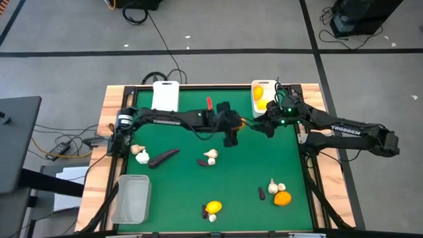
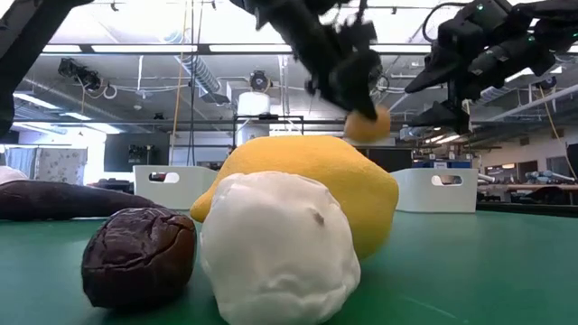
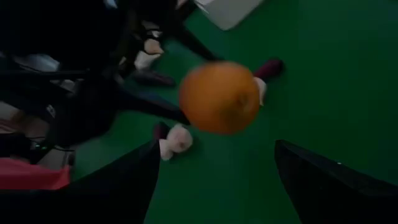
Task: Sort produce into baskets
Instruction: Put the top lemon into the right white bin, then put the left lemon into the right white bin
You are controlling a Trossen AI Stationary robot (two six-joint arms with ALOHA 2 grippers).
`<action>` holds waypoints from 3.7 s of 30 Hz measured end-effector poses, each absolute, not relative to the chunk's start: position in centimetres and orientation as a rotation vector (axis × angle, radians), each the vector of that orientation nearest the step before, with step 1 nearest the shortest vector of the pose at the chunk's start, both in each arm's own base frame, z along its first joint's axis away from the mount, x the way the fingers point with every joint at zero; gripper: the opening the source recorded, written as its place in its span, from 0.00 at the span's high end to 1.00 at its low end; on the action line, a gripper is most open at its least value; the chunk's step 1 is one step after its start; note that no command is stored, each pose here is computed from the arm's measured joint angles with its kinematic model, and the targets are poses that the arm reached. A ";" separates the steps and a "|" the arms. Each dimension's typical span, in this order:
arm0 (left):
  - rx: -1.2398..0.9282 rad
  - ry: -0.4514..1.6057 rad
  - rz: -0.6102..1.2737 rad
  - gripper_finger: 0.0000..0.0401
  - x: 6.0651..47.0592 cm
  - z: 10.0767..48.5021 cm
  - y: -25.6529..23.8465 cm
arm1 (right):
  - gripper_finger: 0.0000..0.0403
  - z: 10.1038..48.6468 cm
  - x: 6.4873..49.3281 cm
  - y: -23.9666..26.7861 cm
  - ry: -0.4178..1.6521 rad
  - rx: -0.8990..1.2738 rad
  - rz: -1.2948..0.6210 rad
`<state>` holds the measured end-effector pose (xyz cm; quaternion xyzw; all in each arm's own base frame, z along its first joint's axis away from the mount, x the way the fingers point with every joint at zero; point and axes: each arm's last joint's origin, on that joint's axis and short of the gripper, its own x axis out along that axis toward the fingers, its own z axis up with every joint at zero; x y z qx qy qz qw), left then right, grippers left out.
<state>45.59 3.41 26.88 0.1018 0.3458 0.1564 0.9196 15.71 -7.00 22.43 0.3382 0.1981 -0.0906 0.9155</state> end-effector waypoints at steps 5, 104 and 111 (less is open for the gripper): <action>0.248 0.626 0.306 0.43 45.7 28.4 3.5 | 0.19 23.2 16.0 -7.1 0.329 0.695 -0.156; 0.053 0.074 -0.237 0.22 51.4 17.6 -11.8 | 0.10 31.8 10.5 -3.8 0.509 0.548 -0.438; 0.109 0.207 -0.248 0.22 53.9 15.9 -14.1 | 0.10 30.7 10.2 -2.6 0.656 0.537 -0.411</action>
